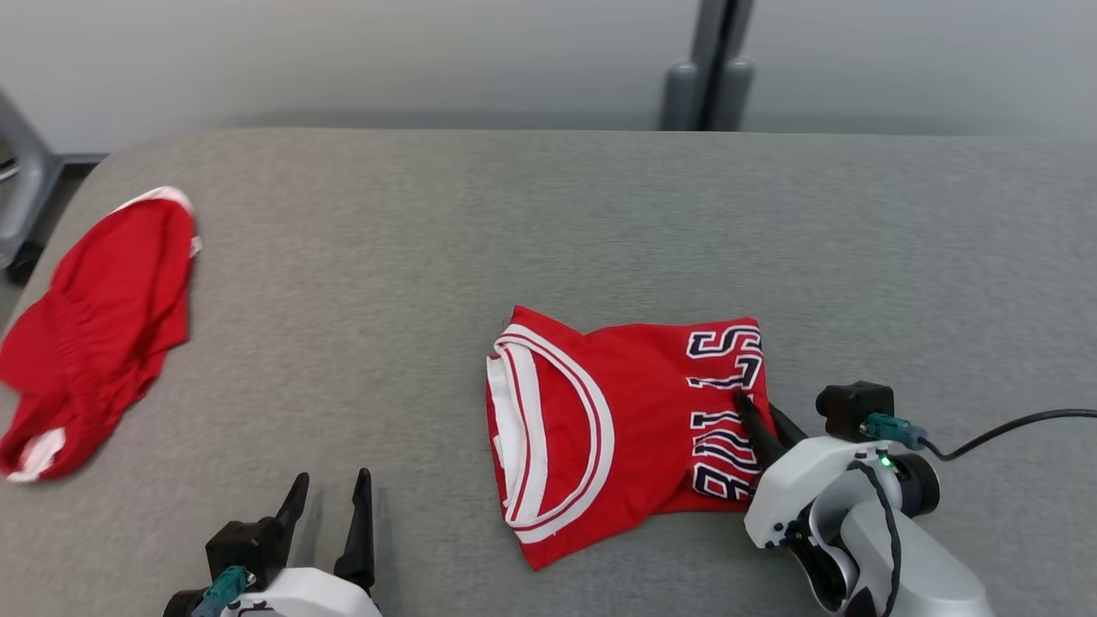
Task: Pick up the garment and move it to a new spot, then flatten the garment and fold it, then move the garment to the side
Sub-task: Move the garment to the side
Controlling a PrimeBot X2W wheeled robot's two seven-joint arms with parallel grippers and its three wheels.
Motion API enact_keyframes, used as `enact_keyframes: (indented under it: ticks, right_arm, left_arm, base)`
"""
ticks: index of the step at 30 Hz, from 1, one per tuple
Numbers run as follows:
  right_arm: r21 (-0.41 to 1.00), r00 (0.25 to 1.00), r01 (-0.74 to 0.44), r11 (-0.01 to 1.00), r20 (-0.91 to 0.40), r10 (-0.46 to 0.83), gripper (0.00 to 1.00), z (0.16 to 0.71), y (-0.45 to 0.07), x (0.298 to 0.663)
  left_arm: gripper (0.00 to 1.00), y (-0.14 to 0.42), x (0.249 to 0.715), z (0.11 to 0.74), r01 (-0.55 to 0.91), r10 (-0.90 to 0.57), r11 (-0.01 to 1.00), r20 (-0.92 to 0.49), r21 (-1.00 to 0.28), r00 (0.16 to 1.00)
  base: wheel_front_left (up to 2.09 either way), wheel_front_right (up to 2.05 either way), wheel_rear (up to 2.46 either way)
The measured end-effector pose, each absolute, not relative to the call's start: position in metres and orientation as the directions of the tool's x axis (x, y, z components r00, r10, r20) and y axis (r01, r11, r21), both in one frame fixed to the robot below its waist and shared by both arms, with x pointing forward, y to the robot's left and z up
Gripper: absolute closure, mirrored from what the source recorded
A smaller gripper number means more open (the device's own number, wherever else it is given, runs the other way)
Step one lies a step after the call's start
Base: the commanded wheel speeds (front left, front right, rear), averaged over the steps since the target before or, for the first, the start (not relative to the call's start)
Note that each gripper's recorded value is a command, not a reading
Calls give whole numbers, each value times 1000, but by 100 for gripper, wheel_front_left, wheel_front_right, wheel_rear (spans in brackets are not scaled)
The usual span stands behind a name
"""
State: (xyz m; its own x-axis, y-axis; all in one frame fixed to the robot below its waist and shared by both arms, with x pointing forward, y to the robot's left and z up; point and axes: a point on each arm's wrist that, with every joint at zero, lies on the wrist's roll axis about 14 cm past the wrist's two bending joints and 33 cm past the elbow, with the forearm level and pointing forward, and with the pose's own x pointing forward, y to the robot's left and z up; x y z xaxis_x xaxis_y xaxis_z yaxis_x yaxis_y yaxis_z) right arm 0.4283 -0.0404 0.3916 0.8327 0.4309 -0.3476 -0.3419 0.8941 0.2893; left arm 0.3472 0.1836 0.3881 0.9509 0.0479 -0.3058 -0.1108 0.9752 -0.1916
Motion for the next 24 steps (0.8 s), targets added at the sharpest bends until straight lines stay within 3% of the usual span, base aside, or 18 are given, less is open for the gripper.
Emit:
enact_keyframes:
  ticks: [11, 20, 24]
  right_arm:
    - [247, 932, -91, 965, -321, 170, 100, 401, -145, 397]
    - [227, 946, 169, 959, -310, -93, 100, 407, -233, 347]
    - [212, 940, 220, 952, -305, -149, 100, 410, -250, 336]
  left_arm:
    - [0, 81, 386, 395, 220, -271, 953, -263, -207, 926]
    - [0, -21, 402, 407, 499, -539, 839, -204, -218, 817]
    - [0, -46, 401, 407, 557, -598, 799, -196, -227, 778]
  base:
    - [0, 0, 0]
    - [0, 0, 0]
    - [0, 0, 0]
